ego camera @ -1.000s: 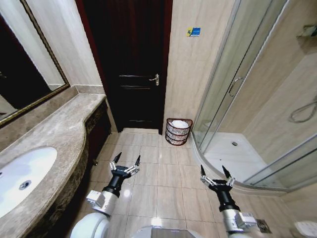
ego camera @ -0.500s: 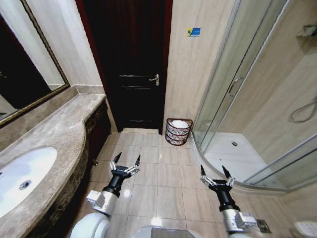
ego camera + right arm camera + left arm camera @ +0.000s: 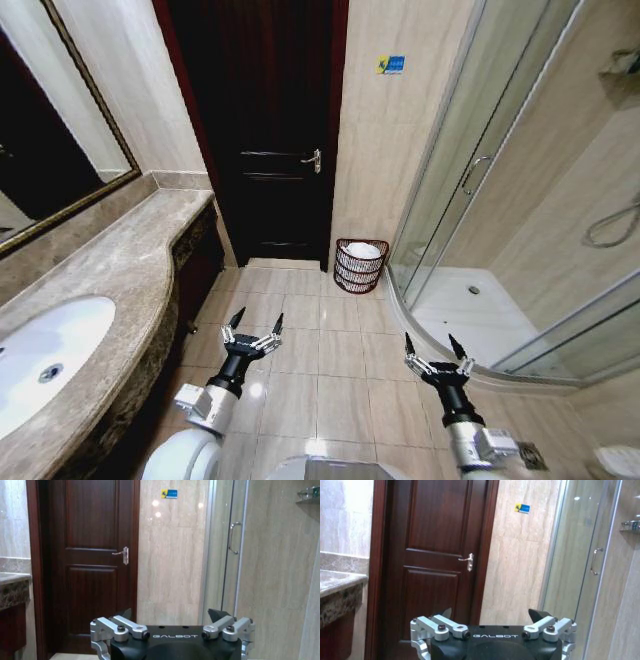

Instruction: Discard the used towel into the hamper.

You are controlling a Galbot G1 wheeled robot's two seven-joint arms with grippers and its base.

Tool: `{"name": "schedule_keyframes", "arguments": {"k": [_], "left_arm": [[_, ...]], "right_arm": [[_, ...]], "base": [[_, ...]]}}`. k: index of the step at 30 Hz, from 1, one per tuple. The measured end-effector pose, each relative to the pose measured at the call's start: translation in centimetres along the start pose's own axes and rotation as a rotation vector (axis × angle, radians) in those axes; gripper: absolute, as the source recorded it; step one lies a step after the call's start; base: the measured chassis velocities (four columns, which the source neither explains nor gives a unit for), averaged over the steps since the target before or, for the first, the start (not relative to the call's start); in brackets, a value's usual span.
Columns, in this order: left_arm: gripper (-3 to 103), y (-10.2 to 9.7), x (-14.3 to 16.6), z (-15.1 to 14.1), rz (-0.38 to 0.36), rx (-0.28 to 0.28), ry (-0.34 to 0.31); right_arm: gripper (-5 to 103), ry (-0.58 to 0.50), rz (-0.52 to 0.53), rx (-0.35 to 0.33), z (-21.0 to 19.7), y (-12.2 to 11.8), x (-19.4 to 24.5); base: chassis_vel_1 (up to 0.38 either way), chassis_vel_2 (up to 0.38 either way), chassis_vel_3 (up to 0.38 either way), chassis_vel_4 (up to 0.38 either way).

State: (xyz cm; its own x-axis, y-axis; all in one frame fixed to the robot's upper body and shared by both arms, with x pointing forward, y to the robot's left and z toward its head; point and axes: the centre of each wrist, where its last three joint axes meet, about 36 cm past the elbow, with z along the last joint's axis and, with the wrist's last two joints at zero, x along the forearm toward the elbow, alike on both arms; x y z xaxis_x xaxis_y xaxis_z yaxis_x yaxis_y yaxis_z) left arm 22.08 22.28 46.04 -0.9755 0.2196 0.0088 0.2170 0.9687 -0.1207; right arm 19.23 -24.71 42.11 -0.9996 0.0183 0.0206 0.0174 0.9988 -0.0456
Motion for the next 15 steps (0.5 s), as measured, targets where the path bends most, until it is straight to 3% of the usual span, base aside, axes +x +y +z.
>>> {"name": "schedule_keyframes", "arguments": {"k": [15], "left_arm": [[100, 0.00, 0.00, 0.00, 0.000, 0.000, 0.000]], "right_arm": [[100, 0.000, 0.000, 0.000, 0.00, 0.00, 0.00]], "base": [[0.000, 0.000, 0.000, 0.000]]}}
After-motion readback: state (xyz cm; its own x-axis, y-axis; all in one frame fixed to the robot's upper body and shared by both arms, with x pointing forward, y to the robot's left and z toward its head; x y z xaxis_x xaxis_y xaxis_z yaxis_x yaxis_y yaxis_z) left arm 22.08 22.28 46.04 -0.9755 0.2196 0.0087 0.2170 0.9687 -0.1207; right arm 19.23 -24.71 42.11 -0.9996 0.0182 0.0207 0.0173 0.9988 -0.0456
